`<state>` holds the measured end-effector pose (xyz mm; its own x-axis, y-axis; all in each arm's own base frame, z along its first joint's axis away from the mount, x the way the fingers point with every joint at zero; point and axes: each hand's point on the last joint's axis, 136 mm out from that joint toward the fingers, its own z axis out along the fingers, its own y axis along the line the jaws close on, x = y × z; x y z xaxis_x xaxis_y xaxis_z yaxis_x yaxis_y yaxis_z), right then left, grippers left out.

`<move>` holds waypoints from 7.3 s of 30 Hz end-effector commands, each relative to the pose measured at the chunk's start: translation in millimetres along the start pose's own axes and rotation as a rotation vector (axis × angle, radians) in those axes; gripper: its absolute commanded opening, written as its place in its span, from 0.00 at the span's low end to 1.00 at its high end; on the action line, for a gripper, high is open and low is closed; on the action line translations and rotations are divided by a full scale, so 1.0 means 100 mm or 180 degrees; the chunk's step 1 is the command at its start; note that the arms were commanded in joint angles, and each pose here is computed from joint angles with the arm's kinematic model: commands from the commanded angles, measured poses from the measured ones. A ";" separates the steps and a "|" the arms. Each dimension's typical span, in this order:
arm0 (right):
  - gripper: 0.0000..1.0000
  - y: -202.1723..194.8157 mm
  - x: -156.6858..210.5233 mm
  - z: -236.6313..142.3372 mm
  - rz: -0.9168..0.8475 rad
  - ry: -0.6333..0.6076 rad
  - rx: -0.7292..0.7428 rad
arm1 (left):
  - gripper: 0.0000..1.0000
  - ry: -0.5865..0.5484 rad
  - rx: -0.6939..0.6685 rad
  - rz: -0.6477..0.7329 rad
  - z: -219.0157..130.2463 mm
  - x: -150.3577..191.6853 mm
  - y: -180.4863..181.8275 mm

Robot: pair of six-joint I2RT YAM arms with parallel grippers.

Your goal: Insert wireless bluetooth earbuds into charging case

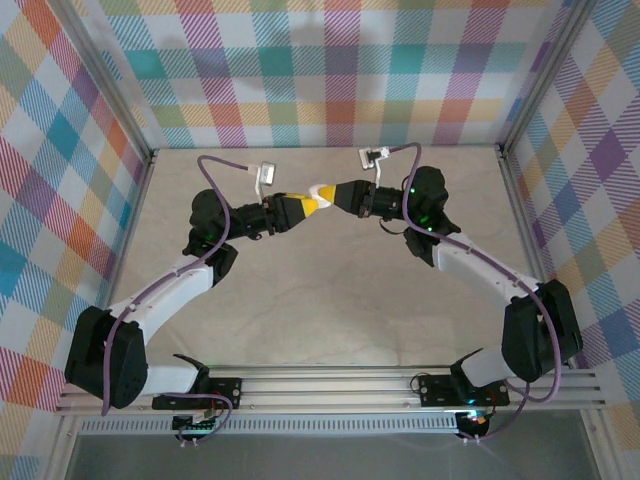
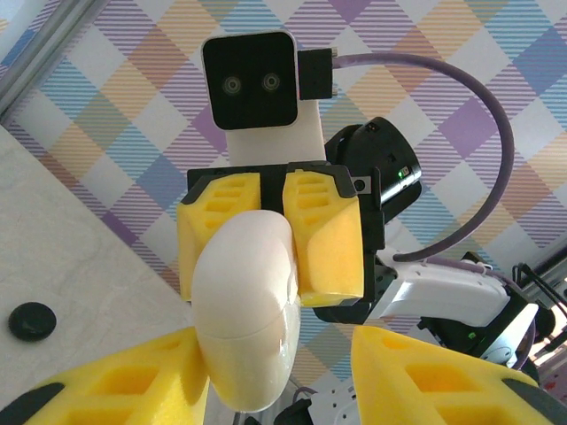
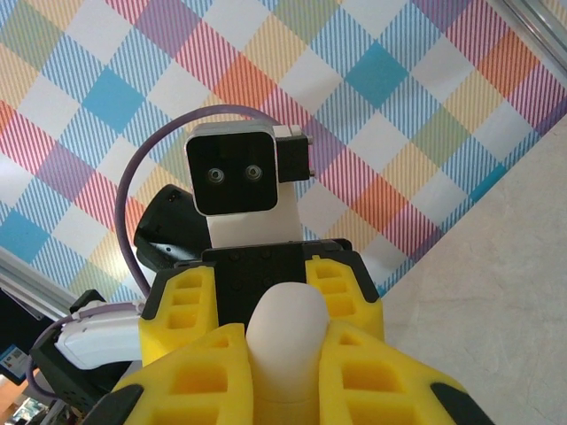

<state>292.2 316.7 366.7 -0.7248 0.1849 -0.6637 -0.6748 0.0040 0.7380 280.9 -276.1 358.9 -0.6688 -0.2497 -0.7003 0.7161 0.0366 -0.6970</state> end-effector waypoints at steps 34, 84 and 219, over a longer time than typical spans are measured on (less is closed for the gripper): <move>0.00 0.10 0.09 0.01 -0.0297 0.0069 -0.0051 | 0.11 0.0077 0.0117 0.0339 0.06 -0.03 -0.27; 0.59 0.03 0.88 0.02 -0.1252 0.1712 0.0572 | 0.00 0.1333 -0.0169 0.2031 -0.38 0.79 -0.23; 0.14 -2.70 1.76 -1.18 0.0525 0.3036 0.3130 | 0.00 0.1179 -0.1265 0.1710 -0.84 1.22 0.44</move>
<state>330.5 240.6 40.0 -0.8842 -0.4520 -0.1180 -0.4622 0.8099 0.3611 214.1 -225.4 237.5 -0.2982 0.2287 -0.9267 0.8919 0.4127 -0.1852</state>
